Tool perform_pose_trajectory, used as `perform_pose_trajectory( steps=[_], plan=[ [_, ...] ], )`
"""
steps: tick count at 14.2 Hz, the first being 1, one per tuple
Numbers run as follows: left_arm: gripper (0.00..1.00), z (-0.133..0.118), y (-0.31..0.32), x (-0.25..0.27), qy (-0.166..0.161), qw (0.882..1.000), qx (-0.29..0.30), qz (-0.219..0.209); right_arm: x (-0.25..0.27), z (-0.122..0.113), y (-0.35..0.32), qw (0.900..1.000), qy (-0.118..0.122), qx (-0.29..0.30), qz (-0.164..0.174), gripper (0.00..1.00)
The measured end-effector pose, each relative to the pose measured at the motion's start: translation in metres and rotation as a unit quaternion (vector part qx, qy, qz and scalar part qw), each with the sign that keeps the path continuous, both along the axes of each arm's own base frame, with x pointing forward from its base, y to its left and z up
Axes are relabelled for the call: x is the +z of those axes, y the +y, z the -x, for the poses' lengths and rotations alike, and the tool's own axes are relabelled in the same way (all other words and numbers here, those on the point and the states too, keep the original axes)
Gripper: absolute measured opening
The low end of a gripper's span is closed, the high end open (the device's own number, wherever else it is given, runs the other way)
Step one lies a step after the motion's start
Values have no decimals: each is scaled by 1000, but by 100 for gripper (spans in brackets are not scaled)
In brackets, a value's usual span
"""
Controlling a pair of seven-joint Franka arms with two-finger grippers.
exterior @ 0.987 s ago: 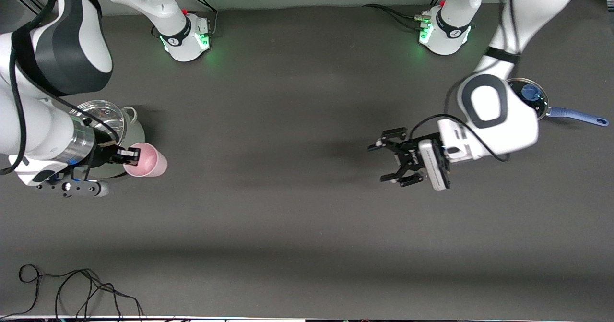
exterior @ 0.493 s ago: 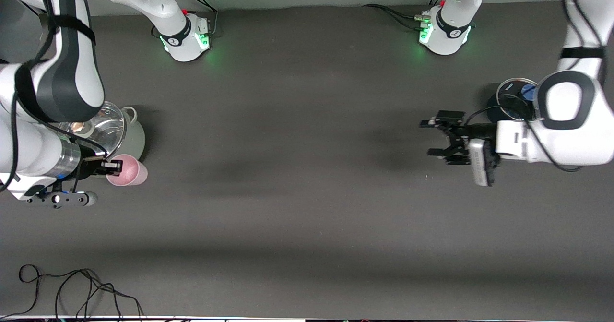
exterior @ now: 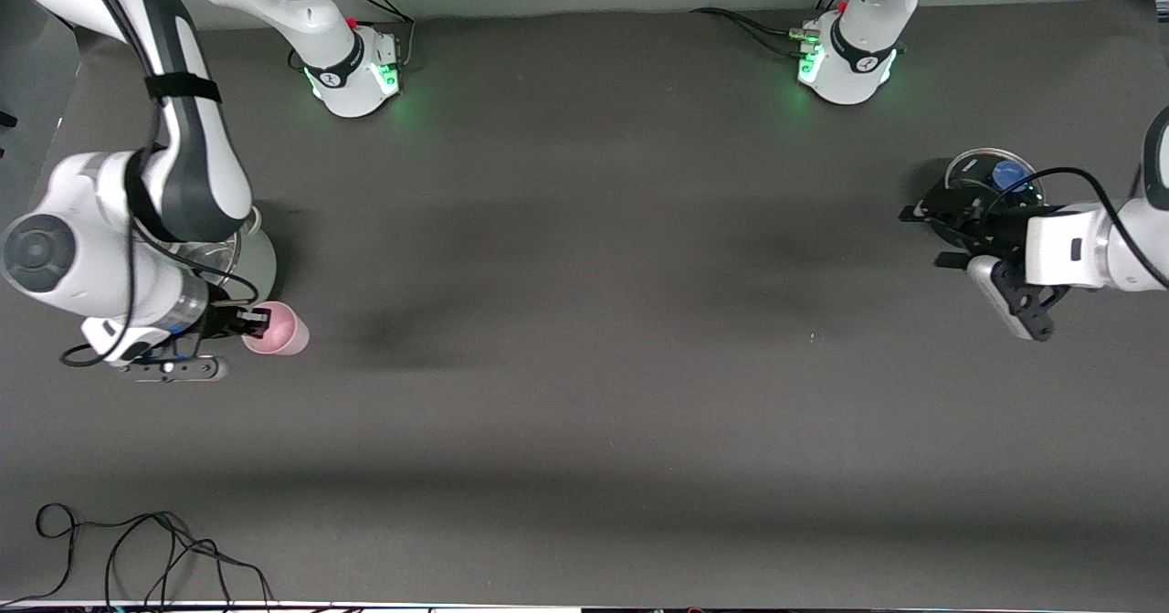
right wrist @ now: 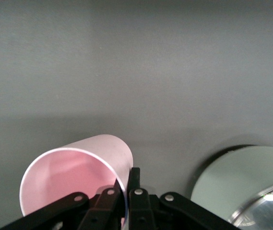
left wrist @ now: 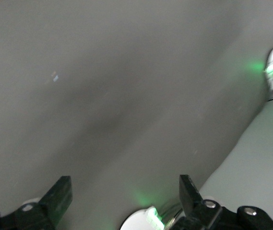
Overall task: Transfer pink cup from left to right arm
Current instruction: 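Lower the cup beside the steel pot while the left gripper retracts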
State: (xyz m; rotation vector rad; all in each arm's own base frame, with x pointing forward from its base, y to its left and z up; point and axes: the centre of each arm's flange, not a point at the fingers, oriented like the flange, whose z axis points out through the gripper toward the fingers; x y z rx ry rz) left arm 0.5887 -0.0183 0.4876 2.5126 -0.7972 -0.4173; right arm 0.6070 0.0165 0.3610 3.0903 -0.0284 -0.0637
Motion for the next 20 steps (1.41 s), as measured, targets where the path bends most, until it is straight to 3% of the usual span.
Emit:
perform_pose_trajectory(
  steps=[3, 8, 11, 15, 16, 18, 20],
  plan=[
    [100, 3, 13, 27, 5, 995, 53, -86, -46, 21, -6, 1000, -15, -2, 1, 4],
    [100, 22, 21, 79, 3, 966, 152, -208, -98, 53, -13, 999, -45, -3, 4, 4],
    [100, 30, 39, 98, -1, 948, 209, -240, -111, 61, -14, 999, -46, -3, 5, 4],
    [100, 32, 44, 104, -53, 935, 238, -258, -115, 62, -14, 999, -43, -3, 6, 5],
    [100, 35, 38, 96, -62, 933, 239, -263, -114, 61, -13, 999, -44, -3, 6, 7],
    [100, 40, 29, 76, -73, 929, 238, -273, -108, 59, -10, 999, -51, 0, 5, 22],
    [100, 43, 27, 64, -76, 928, 238, -277, -94, 57, -8, 998, -60, 1, 1, 44]
  ],
)
